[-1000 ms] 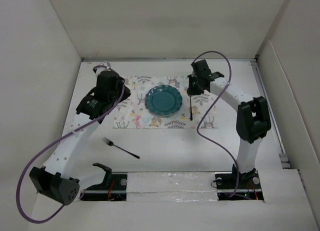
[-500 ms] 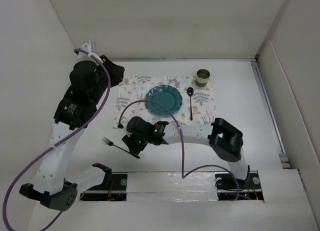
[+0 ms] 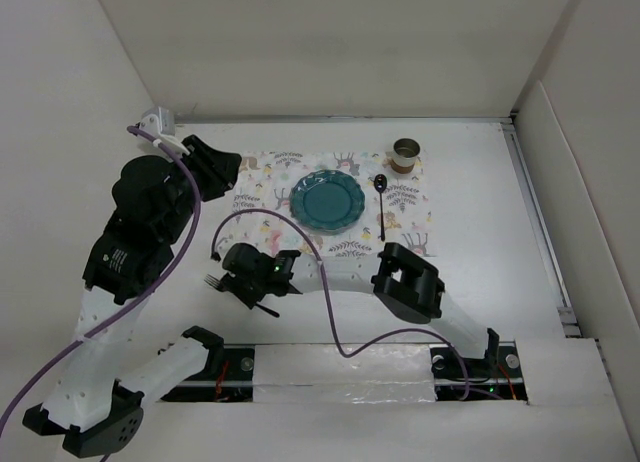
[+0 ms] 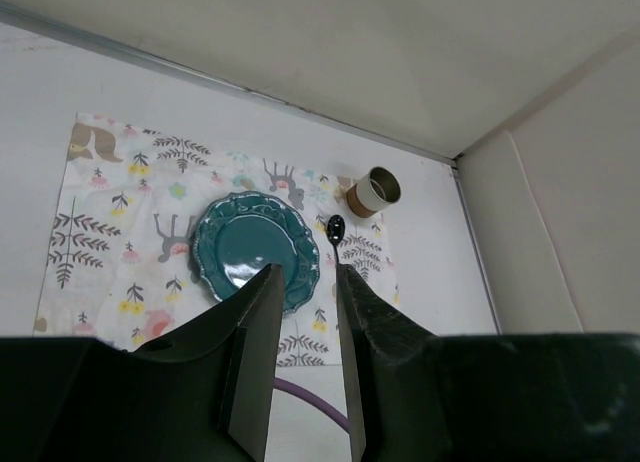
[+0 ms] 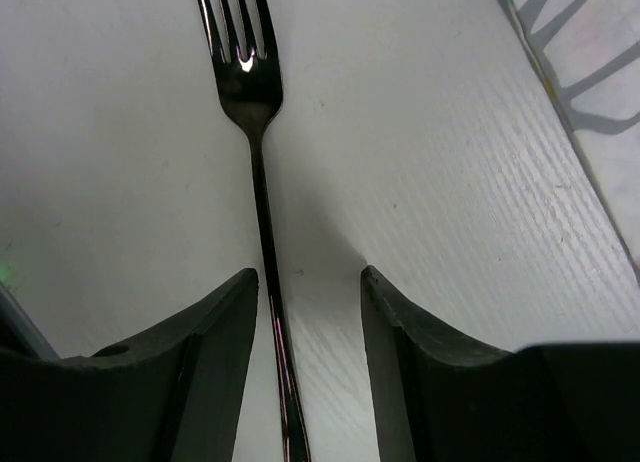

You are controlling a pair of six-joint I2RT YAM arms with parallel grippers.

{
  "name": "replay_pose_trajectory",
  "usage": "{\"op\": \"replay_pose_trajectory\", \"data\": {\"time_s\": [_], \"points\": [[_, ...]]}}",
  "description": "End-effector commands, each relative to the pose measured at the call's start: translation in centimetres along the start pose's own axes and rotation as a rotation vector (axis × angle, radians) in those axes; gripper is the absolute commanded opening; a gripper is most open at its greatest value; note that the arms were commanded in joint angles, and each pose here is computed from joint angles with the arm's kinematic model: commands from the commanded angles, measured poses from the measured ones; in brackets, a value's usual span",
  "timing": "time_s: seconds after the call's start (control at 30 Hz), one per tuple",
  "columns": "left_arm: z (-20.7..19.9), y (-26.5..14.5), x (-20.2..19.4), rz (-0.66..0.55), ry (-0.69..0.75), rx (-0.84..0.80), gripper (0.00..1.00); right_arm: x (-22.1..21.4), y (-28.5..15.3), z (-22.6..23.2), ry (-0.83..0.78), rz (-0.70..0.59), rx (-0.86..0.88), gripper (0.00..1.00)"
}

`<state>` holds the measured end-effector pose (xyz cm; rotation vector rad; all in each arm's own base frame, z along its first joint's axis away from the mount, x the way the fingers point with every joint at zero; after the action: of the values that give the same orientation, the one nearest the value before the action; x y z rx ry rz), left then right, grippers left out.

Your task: Set the dinner table for one person

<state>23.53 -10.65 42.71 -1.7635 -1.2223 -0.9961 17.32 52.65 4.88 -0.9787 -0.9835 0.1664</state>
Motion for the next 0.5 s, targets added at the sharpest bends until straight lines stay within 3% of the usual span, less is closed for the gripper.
{"op": "replay_pose_trajectory", "data": {"time_s": [0.0, 0.13, 0.27, 0.37, 0.47], "points": [[-0.2, -0.3, -0.2, -0.001, 0.01, -0.019, 0.25, 0.6, 0.5, 0.8, -0.035, -0.023, -0.025, 0.5], [0.0, -0.5, -0.3, -0.001, 0.007, -0.016, 0.25, -0.1, 1.6, 1.3, -0.034, -0.014, -0.032, 0.35], [0.1, -0.5, -0.5, 0.002, 0.007, -0.007, 0.25, -0.1, 1.7, 1.9, -0.012, -0.013, -0.04, 0.02], [0.2, -0.5, -0.5, 0.004, 0.006, -0.005, 0.25, 1.8, 0.0, 1.9, 0.025, -0.056, -0.065, 0.0], [0.3, -0.2, -0.8, 0.01, 0.006, 0.0, 0.25, 6.8, -3.7, 1.0, 0.129, -0.162, -0.03, 0.0]]}}
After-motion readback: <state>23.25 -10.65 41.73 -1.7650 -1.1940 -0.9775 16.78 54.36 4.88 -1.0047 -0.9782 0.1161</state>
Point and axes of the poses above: each gripper's point midway between its finger pads, its own y axis out along the fingers, its own z axis along the line the jaws close on, x = y × z, the point moved 2 cm from there along -y, back along the fingers, and after that the axes turned 9 degrees about y, right-handed, at the moved point
